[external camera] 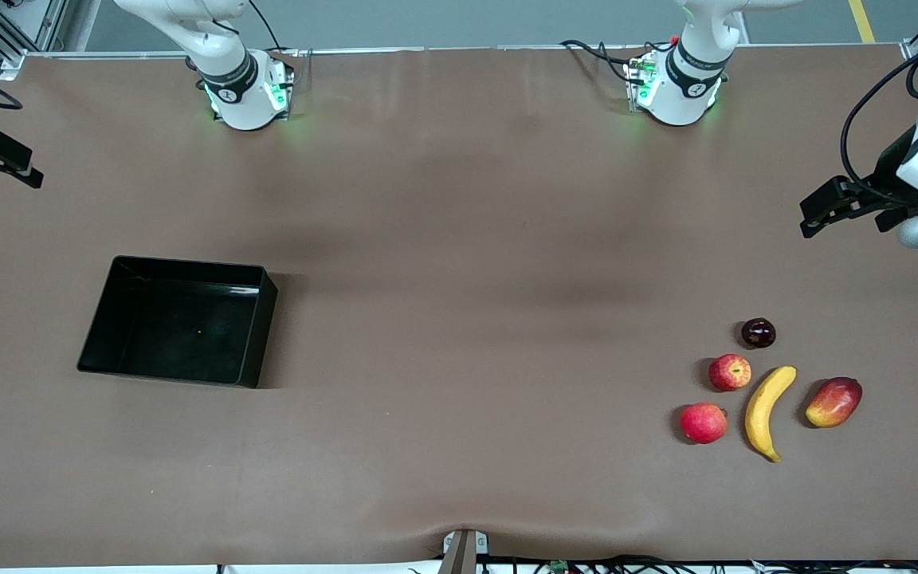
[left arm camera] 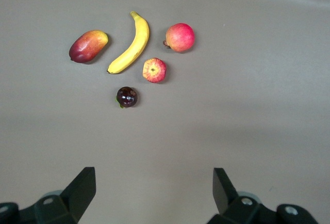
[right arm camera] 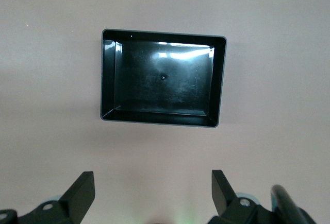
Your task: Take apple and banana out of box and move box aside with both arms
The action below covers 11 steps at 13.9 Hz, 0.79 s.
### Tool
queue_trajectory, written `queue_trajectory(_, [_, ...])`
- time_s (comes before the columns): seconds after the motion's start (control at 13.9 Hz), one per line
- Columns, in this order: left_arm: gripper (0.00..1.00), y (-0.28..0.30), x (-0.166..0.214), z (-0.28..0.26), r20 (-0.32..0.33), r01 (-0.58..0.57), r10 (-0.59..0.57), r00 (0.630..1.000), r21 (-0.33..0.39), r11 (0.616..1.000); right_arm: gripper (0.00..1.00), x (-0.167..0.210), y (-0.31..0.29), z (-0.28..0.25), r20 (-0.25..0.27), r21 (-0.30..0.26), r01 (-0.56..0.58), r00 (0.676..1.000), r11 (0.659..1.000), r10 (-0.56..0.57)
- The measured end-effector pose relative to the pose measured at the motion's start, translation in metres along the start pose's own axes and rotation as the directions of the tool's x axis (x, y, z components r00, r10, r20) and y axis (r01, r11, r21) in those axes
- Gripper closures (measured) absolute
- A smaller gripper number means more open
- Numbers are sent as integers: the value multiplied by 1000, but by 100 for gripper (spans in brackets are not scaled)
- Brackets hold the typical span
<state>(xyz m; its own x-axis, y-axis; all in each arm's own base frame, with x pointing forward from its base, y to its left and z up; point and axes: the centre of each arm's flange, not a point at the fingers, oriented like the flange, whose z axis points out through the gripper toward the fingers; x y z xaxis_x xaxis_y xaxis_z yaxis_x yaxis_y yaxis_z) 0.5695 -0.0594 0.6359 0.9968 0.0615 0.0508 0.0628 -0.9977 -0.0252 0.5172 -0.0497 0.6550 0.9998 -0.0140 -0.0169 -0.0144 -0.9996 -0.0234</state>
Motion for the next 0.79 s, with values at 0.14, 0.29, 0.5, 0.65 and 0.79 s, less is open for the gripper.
queue_trajectory(0.14, [0, 0, 0, 0, 0, 1, -1, 1000, 0, 1000, 0, 0, 0, -1, -6, -1, 0, 1000, 1000, 0])
queue_trajectory(0.29, [0, -1, 0, 0, 0, 2, -2, 1000, 0, 1000, 0, 1, 0, -2, -9, -1, 0, 1000, 1000, 0])
queue_trajectory(0.5, [0, -2, 0, -2, -4, 3, -3, 1000, -1, 1000, 0, 1, 1, -2, -9, -1, -1, 1000, 1000, 1])
queue_trajectory(0.65, [0, -2, 0, -3, -7, 3, -3, 1000, -1, 1000, 0, 0, 1, -2, -9, -1, -1, 1000, 1000, 1])
queue_trajectory(0.79, [0, -2, 0, -4, -8, 3, -3, 1000, -1, 1000, 0, 0, 1, -2, -9, -1, -1, 1000, 1000, 1])
